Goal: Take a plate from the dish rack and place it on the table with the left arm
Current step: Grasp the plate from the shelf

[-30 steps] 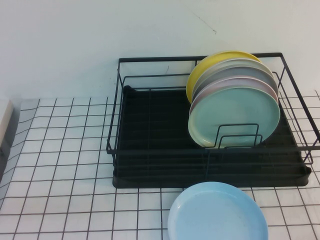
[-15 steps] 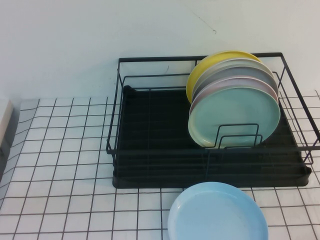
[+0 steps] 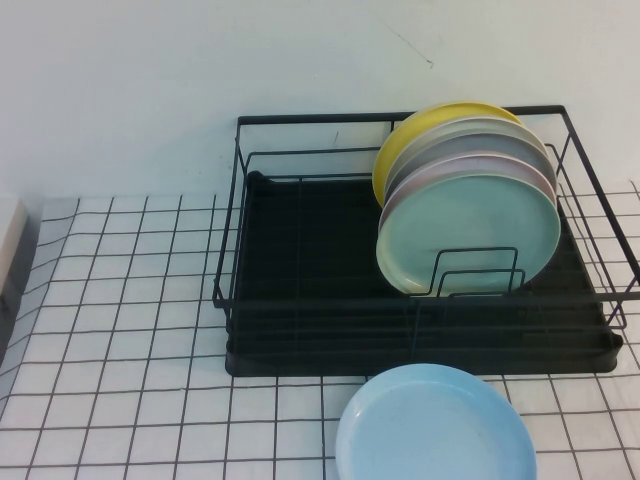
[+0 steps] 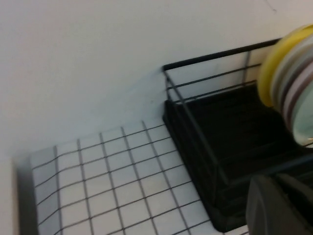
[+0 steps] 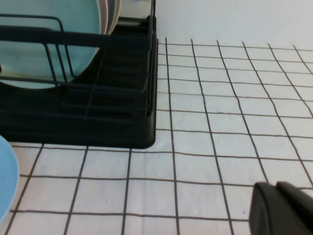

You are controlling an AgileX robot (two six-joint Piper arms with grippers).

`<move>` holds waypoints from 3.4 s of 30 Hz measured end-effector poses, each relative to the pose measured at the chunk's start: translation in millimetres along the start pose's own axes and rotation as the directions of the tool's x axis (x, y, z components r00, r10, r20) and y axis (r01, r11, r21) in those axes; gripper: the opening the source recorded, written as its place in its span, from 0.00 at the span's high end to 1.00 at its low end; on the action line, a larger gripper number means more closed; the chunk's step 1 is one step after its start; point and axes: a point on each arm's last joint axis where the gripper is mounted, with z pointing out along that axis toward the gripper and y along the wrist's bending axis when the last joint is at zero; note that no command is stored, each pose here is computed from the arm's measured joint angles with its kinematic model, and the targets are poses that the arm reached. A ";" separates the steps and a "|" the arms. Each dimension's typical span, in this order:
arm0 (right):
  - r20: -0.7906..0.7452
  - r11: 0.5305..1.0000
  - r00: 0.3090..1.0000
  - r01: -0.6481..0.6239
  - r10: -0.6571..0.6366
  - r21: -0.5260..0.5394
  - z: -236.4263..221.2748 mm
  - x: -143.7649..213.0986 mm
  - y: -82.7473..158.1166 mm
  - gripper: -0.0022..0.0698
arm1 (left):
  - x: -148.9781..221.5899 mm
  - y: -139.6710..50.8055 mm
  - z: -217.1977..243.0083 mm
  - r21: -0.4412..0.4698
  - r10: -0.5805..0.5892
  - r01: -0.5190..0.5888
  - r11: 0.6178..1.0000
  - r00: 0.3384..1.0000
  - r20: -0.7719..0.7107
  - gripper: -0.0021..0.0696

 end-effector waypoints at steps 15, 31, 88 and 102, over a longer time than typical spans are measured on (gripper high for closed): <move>0.000 1.000 1.000 0.000 0.000 0.000 0.0 0.0 0.0 0.97 | -83.9 -11.5 139.6 0.446 0.177 -0.196 0.873 0.981 0.084 0.98; 0.000 1.000 1.000 0.000 0.000 0.000 0.0 0.0 0.0 0.97 | -44.0 -130.3 267.3 0.523 0.545 -0.539 0.660 0.823 0.161 0.39; 0.000 1.000 1.000 0.000 0.000 0.000 0.0 0.0 0.0 0.97 | 13.3 -180.9 332.7 0.353 0.614 -0.618 0.702 0.777 0.139 0.52; 0.000 1.000 1.000 0.000 0.000 0.000 0.0 0.0 0.0 0.97 | 19.1 -183.9 342.5 0.354 0.624 -0.625 0.696 0.770 0.131 0.68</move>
